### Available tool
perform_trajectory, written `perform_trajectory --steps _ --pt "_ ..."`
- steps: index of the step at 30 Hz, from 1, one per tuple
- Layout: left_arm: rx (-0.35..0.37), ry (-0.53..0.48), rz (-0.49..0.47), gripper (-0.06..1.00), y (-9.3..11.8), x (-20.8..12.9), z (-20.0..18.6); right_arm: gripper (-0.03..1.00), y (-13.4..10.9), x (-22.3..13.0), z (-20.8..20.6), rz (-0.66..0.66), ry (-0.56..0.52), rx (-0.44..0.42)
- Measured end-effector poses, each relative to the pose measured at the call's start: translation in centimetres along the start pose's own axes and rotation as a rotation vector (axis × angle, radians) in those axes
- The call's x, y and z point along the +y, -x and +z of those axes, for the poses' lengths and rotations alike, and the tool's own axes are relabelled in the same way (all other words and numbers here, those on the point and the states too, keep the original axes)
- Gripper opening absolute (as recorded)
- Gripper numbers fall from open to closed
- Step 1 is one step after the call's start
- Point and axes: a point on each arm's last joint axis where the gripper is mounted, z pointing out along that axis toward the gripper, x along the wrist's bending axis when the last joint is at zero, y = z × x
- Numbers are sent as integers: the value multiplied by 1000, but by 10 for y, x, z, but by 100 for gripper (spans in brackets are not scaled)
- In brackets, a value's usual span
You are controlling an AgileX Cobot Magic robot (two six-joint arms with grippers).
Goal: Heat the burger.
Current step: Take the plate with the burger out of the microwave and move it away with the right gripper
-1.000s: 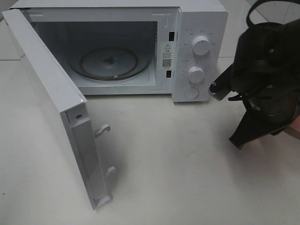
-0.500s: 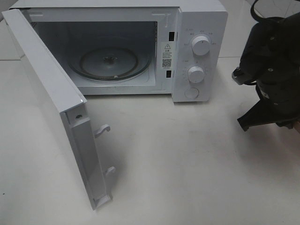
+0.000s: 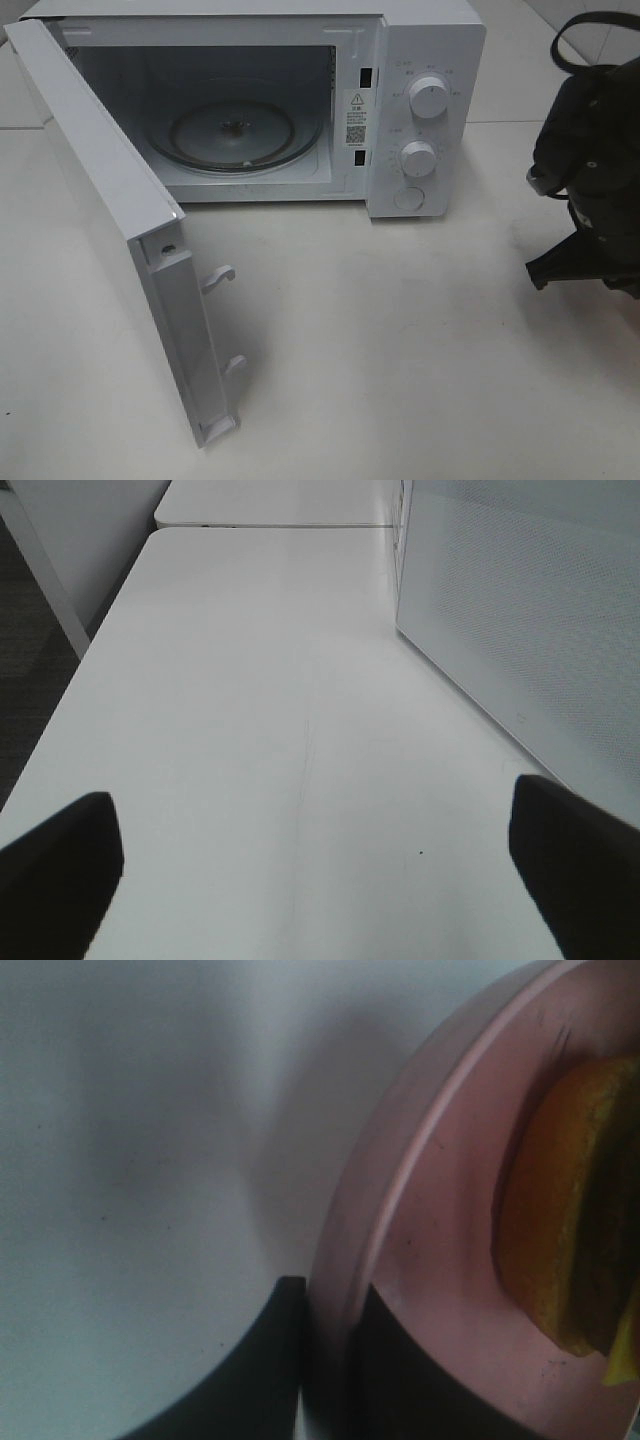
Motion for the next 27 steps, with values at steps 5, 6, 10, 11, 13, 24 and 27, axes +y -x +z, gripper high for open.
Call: perform_trajectory --steps 5,6,10,11,13,24,27 --pt "0 0 0 99 0 0 0 11 -18 0 18 4 -34 12" --pt "0 0 0 99 0 0 0 12 -24 -1 23 23 -45 20" --pt "0 0 0 99 0 0 0 13 -29 -1 29 42 -53 10" --pt "0 0 0 99 0 0 0 14 -31 -1 33 58 -57 2" --pt "0 0 0 99 0 0 0 16 -31 -1 34 65 -59 -1" --pt "0 0 0 99 0 0 0 41 -31 -1 33 42 -54 3" --pt "0 0 0 99 0 0 0 43 -27 0 27 23 -43 18"
